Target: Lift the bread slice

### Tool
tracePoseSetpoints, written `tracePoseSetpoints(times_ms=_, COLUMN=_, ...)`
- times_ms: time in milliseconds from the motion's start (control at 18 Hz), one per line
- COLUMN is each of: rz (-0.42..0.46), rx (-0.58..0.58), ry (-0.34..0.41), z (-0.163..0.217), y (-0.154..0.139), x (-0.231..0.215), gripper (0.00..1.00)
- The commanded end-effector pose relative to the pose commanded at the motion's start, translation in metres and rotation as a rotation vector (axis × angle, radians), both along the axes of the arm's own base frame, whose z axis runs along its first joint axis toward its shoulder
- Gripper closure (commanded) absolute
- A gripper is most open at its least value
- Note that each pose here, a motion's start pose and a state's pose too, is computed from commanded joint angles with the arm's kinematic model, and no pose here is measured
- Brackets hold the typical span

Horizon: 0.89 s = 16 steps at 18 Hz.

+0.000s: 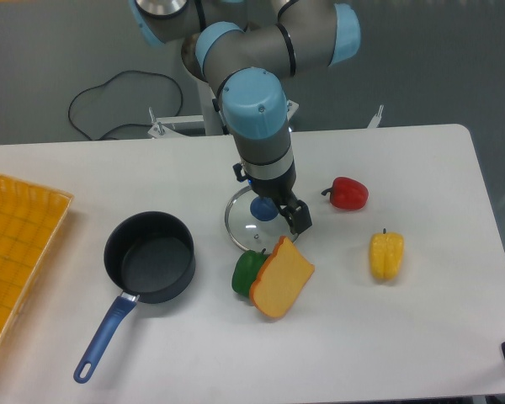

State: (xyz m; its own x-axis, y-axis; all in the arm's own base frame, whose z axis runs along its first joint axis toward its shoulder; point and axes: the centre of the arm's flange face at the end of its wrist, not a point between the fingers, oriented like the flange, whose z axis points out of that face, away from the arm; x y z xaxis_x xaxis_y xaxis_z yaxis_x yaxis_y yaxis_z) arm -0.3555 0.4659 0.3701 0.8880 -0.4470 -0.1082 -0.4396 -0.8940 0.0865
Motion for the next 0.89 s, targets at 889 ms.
tracePoseSetpoints(times_ms=889, rz=0.198, rx=0.060, ry=-0.035, z=-0.008, y=0.000, x=0.004, gripper=0.00)
